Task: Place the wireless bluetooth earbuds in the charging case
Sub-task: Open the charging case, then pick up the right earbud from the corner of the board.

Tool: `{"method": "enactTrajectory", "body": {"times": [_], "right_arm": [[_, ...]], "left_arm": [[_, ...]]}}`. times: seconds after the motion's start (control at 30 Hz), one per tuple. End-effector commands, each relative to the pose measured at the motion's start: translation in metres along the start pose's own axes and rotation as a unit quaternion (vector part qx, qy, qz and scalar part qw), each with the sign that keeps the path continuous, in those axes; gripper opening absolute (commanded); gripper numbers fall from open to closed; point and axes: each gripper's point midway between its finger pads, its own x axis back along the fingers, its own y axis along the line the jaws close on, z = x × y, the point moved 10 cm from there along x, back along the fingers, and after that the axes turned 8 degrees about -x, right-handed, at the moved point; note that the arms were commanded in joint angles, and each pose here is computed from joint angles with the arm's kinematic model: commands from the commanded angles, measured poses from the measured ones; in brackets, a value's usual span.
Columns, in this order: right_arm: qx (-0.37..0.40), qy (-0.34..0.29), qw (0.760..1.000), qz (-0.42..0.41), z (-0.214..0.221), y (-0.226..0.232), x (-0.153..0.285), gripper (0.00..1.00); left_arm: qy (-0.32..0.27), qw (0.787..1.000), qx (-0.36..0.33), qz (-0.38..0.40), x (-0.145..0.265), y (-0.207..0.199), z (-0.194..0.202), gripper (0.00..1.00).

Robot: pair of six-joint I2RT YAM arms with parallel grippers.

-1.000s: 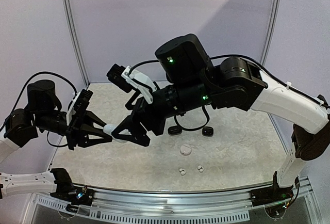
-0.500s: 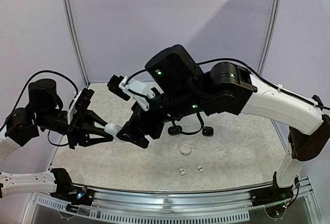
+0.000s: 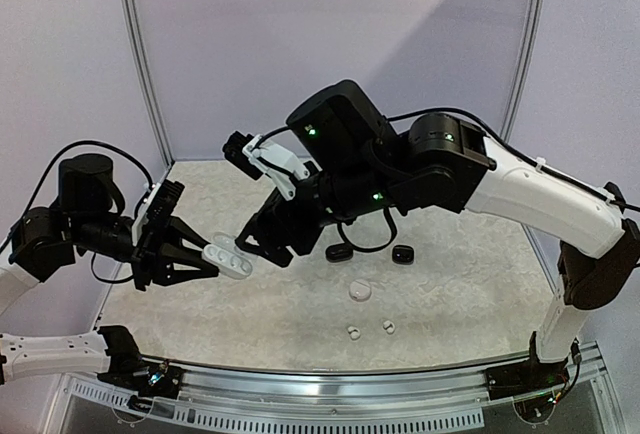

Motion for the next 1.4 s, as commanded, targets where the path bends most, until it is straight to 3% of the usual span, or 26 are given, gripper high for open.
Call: {"method": "enactTrajectory", "body": {"times": [0.0, 0.23, 0.53, 0.87, 0.93, 1.03, 1.17, 1.37], "right_arm": [[-0.016, 0.004, 1.000, 0.021, -0.001, -0.009, -0.005, 0.82], [-0.023, 0.009, 1.000, 0.014, -0.001, -0.009, -0.006, 0.82], [-0.042, 0.004, 0.999, -0.031, -0.008, -0.007, -0.004, 0.86], [-0.088, -0.054, 0.993, -0.056, -0.031, -0.019, 0.023, 0.87], [-0.126, -0.057, 0.990, -0.030, -0.030, -0.037, 0.027, 0.83], [-0.229, -0.032, 0.970, 0.076, -0.006, -0.080, 0.033, 0.66], [-0.355, 0.050, 0.910, 0.209, 0.058, -0.125, 0.035, 0.49], [-0.420, 0.179, 0.832, 0.316, 0.162, -0.144, 0.042, 0.40]], "left_arm": [[-0.028, 0.999, -0.021, 0.016, 0.006, -0.006, -0.013, 0.00], [-0.055, 0.998, 0.003, -0.003, 0.007, -0.006, -0.012, 0.00], [-0.103, 0.981, 0.161, -0.028, -0.005, 0.009, 0.008, 0.00], [-0.109, 0.974, 0.195, -0.038, -0.008, 0.016, 0.021, 0.00], [-0.109, 0.974, 0.194, -0.044, -0.007, 0.017, 0.022, 0.00], [-0.111, 0.976, 0.184, -0.047, -0.006, 0.017, 0.022, 0.00], [-0.109, 0.979, 0.166, -0.049, -0.003, 0.016, 0.021, 0.00], [-0.104, 0.984, 0.140, -0.042, 0.000, 0.011, 0.019, 0.00]]}}
